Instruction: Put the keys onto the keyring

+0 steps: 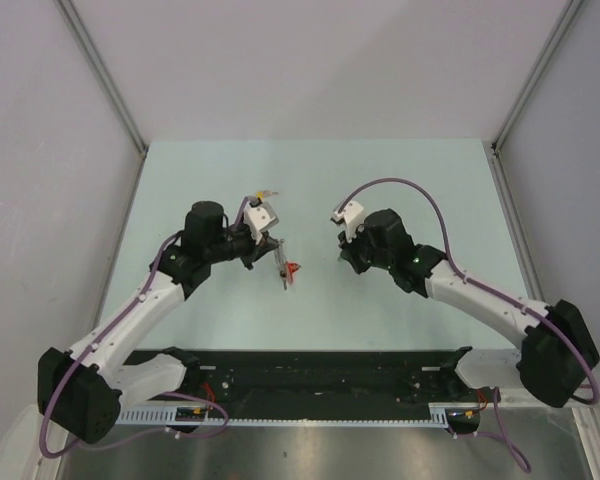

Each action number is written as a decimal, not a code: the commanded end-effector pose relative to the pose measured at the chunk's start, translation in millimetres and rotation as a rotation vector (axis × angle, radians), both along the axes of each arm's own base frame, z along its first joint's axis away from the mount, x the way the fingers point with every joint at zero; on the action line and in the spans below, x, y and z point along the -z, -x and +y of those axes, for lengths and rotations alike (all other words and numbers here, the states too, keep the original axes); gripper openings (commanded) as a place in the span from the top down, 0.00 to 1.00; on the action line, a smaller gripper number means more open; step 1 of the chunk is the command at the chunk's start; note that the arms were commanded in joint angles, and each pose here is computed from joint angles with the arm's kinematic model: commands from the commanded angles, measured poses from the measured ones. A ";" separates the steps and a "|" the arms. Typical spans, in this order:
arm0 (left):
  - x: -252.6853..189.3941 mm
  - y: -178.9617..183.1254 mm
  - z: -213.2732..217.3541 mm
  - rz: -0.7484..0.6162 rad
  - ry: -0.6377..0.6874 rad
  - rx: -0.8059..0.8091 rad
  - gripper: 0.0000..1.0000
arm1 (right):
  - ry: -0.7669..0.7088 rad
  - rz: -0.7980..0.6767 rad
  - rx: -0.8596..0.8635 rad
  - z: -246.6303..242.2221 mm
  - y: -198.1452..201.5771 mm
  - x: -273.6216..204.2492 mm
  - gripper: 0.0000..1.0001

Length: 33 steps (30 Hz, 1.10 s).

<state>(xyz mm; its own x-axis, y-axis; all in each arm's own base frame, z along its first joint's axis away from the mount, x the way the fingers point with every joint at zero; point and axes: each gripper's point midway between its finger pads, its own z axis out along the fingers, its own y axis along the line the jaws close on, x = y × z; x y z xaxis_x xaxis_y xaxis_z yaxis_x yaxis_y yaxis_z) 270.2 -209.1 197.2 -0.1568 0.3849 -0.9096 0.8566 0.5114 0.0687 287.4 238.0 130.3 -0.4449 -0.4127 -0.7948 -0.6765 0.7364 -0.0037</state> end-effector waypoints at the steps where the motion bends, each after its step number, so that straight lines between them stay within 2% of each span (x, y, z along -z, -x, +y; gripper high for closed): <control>1: -54.1 10.5 -11.2 -0.182 0.054 0.134 0.99 | -0.142 -0.250 -0.271 49.0 26.9 -78.0 1.00; 7: -63.7 32.1 -22.1 -0.211 0.066 0.269 1.00 | -0.291 -0.402 -0.469 72.4 67.8 -133.6 1.00; 15: -71.8 55.0 -32.0 -0.237 0.080 0.349 1.00 | -0.418 -0.479 -0.596 80.9 93.5 -157.1 1.00; 25: -62.6 67.5 -37.9 -0.220 0.079 0.402 0.99 | -0.436 -0.524 -0.682 96.8 92.9 -157.2 1.00; 33: -52.1 65.6 -38.7 -0.214 0.055 0.405 1.00 | -0.334 -0.531 -0.630 88.4 81.0 -141.8 1.00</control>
